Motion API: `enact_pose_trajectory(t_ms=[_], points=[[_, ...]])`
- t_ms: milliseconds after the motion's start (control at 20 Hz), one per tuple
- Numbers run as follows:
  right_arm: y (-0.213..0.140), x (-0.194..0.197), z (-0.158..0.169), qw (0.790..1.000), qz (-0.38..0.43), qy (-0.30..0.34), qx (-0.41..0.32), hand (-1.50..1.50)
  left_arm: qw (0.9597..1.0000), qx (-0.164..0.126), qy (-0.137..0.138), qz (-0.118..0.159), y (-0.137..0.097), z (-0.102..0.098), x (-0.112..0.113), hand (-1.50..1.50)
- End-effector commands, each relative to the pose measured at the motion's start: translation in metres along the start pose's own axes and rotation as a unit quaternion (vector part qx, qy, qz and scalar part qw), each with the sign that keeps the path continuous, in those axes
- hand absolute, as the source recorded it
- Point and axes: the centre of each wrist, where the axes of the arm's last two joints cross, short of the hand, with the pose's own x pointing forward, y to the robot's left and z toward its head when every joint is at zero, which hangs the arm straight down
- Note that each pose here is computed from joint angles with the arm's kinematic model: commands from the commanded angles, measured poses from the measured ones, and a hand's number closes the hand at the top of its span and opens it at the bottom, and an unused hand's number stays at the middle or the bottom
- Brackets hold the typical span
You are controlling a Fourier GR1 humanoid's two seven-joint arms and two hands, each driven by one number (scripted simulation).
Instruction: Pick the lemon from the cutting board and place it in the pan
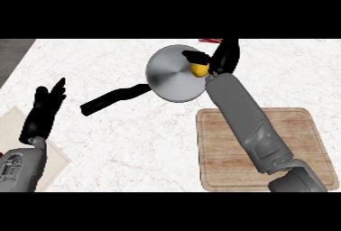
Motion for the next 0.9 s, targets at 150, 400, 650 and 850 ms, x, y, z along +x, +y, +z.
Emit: enact_pose_trajectory(t_ms=[150,400,650,850], points=[[-0.002,-0.019,0.003,0.998,-0.019,0.022,-0.053,-1.50,0.9991,0.027,0.029,0.010,0.008,0.017,-0.031,0.00],[-0.022,-0.033,0.006,0.998,-0.049,0.016,-0.037,-1.50,0.9976,0.055,0.040,0.011,0.024,0.019,-0.028,0.00],[-0.066,-0.061,0.013,0.998,-0.059,0.010,-0.019,-1.50,0.9971,0.048,0.056,0.016,0.029,0.037,-0.042,0.00],[-0.106,-0.072,0.024,0.999,-0.053,0.007,0.008,-1.50,0.9969,0.058,0.053,0.009,0.029,0.043,-0.050,0.00]])
